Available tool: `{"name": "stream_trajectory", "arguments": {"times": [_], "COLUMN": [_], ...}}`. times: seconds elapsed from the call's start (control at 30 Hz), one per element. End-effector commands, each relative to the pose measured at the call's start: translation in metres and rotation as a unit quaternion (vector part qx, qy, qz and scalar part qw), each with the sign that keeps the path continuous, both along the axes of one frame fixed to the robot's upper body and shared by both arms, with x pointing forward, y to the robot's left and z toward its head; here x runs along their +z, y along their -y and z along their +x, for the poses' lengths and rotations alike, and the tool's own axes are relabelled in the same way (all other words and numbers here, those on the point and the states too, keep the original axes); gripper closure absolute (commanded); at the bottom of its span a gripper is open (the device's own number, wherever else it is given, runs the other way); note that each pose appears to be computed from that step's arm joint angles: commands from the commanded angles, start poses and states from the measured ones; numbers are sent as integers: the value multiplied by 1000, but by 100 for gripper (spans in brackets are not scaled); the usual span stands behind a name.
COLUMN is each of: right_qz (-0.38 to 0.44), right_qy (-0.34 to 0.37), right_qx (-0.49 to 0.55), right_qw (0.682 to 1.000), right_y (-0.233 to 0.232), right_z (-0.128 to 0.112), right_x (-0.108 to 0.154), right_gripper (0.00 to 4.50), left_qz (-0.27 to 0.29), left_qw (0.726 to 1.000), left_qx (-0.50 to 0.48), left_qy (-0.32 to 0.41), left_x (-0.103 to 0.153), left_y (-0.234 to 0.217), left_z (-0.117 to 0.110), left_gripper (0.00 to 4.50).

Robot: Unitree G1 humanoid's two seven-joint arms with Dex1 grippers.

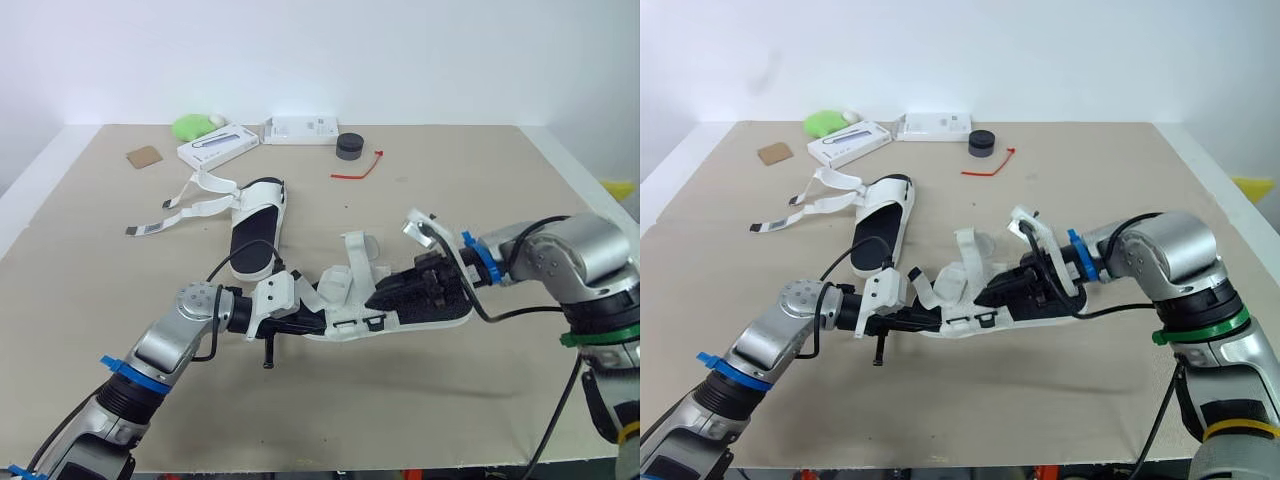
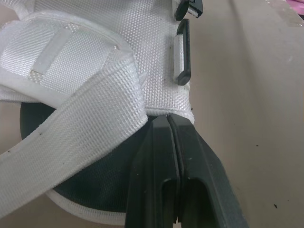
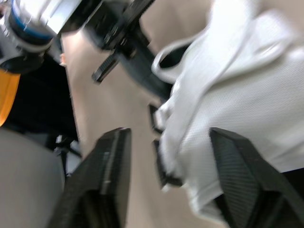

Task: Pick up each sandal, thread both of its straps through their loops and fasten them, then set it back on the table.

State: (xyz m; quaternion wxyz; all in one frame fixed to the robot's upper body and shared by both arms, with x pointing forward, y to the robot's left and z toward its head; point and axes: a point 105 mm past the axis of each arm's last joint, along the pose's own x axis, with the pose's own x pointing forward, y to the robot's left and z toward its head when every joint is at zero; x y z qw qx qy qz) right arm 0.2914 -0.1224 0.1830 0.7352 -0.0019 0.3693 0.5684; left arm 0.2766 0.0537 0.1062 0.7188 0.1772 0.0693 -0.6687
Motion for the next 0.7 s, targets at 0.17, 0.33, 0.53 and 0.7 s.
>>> {"name": "stream_trajectory", "arguments": {"times": [0.17,0.33,0.53,0.7], "right_qz": [36,37,23,15], "right_qy": [3,-3,-12,-11], "right_qx": [-19,-23,-8,11], "right_qw": [999,999,1000,1000], "right_y": [-6,-9,-8,-8], "right_z": [10,13,6,-4], "right_x": [23,22,13,7], "right_gripper": [172,289,443,443], "left_qz": [11,11,12,14], "left_qw": [1000,1000,1000,1000], "left_qx": [-6,-4,-3,-3], "left_qy": [-11,-11,-12,-11], "left_x": [-8,-8,-9,-10], "left_y": [1,1,0,0], "left_z": [-4,-4,-5,-4], "left_gripper": [450,450,450,450]}}
